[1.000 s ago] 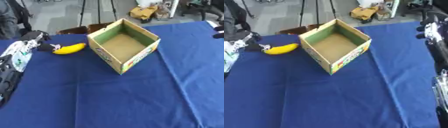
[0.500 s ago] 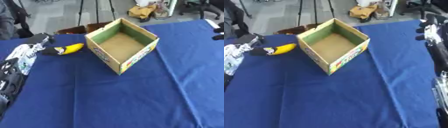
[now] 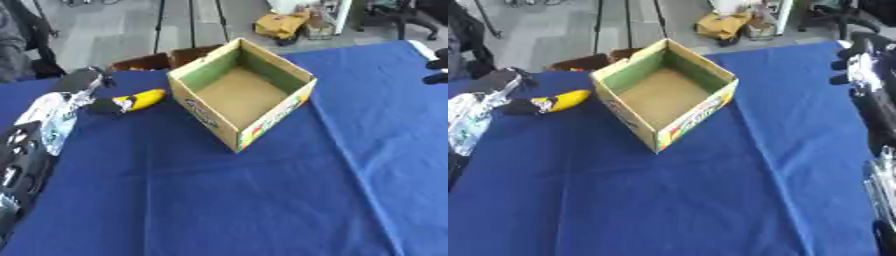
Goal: Pick up objects on the table and place them in the box.
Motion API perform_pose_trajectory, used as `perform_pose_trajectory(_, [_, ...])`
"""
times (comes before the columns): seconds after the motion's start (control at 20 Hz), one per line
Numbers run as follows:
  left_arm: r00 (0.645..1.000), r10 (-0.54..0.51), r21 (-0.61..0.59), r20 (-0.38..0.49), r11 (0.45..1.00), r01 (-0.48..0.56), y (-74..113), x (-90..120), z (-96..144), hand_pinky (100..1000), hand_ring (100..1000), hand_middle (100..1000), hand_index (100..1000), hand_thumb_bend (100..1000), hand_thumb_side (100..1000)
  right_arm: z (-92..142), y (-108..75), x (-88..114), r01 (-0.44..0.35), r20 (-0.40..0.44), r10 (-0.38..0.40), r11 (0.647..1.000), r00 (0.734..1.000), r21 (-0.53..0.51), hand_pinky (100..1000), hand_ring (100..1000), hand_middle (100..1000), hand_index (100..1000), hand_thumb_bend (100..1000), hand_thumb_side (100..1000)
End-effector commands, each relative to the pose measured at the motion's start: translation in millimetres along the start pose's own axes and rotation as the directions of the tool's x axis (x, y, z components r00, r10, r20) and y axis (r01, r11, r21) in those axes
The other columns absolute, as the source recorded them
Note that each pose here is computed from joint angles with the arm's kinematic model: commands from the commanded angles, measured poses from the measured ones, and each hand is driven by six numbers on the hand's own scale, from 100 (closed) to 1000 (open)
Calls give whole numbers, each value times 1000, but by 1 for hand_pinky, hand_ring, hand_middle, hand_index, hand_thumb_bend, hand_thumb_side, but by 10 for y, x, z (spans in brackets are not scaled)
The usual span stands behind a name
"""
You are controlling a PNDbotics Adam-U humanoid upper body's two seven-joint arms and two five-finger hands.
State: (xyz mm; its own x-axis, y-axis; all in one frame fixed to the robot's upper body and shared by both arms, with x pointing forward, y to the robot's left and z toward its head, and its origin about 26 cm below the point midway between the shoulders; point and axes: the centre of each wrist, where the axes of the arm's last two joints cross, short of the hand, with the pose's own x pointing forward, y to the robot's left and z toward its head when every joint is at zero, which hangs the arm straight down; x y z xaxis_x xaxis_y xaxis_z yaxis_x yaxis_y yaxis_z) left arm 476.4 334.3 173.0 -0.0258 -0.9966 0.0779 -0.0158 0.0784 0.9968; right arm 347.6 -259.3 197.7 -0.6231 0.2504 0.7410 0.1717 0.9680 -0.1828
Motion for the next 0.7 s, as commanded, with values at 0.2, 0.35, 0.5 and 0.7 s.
perform_pose_trajectory(0.2, [1000, -25, 20, -2, 999, 25, 91, -69, 12, 781, 722, 678, 765, 403, 653, -85, -54, 90, -11, 38, 11, 1000, 999, 15, 551, 627, 589, 781, 100, 595])
perform_pose_trajectory(0.35, [999, -32, 17, -3, 999, 32, 64, -79, 19, 782, 723, 678, 765, 401, 652, -93, -51, 102, -8, 44, 7, 1000, 999, 14, 551, 627, 589, 781, 100, 593])
perform_pose_trajectory(0.5, [999, -36, 25, -6, 999, 36, 41, -91, 26, 785, 726, 679, 765, 397, 651, -93, -54, 101, -7, 43, 7, 1000, 999, 14, 551, 627, 589, 781, 100, 590])
perform_pose_trajectory(0.7, [999, -37, 24, -2, 999, 37, -5, -95, 30, 777, 710, 666, 758, 389, 645, -97, -55, 105, -6, 45, 5, 1000, 999, 13, 552, 628, 589, 781, 100, 589])
